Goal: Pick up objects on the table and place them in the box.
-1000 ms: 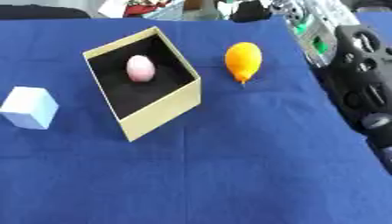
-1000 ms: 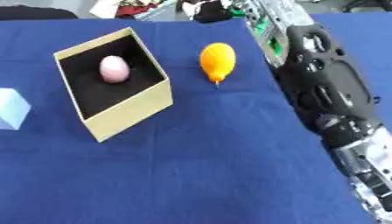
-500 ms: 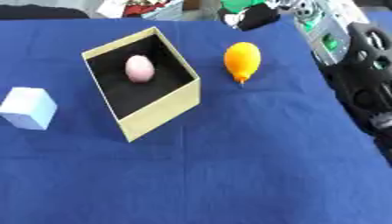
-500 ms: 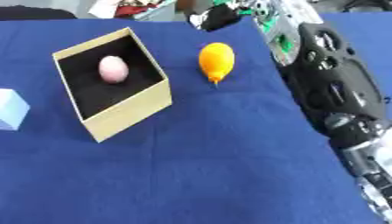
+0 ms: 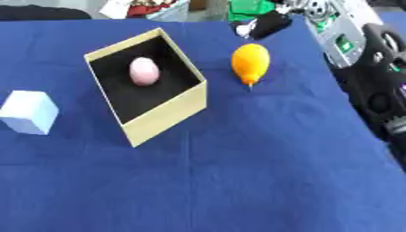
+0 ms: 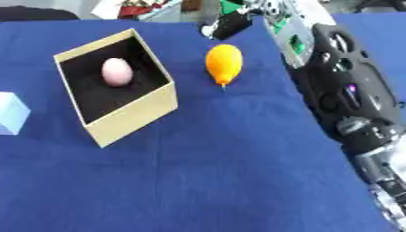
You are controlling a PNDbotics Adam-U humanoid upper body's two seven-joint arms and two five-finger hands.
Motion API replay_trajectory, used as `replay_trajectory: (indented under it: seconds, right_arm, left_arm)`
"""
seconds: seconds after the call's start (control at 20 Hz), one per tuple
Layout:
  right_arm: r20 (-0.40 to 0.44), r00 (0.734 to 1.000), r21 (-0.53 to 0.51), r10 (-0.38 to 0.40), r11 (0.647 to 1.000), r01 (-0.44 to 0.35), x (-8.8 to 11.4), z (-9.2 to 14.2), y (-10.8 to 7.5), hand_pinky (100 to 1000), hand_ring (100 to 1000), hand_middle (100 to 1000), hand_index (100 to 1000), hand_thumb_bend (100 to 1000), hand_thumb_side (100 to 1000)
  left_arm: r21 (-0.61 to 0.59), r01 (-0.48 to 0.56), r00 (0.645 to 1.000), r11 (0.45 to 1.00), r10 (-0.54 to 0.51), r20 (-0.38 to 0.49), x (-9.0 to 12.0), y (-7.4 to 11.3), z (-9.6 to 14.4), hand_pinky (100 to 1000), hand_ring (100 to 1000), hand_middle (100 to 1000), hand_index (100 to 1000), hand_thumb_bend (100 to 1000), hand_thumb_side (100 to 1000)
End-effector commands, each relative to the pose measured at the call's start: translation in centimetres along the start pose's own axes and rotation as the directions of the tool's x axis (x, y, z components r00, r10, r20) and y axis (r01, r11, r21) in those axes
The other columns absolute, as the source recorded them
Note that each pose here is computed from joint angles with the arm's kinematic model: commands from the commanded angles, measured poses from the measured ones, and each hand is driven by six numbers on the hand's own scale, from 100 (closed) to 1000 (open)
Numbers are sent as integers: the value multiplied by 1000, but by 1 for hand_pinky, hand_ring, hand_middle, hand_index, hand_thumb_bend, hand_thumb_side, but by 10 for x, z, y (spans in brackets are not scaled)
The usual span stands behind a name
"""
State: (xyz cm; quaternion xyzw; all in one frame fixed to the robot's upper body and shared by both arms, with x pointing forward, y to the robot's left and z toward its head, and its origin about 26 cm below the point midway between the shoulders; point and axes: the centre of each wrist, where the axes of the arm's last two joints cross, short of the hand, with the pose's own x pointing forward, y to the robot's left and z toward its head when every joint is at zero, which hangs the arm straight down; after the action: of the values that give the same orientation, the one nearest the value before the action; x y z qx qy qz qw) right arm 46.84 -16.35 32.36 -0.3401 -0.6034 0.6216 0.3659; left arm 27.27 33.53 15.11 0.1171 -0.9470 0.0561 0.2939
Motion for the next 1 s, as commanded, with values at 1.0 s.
replay_trajectory:
  seconds: [1.0]
  right_arm:
    - [-47, 999, 267, 6, 964, 7, -35, -3, 15, 1000, 1000, 1000, 1000, 261, 657]
  left_arm:
    - [-14, 20, 1000, 1000, -20, 24, 6, 3, -4, 733, 652, 692, 803, 357, 987]
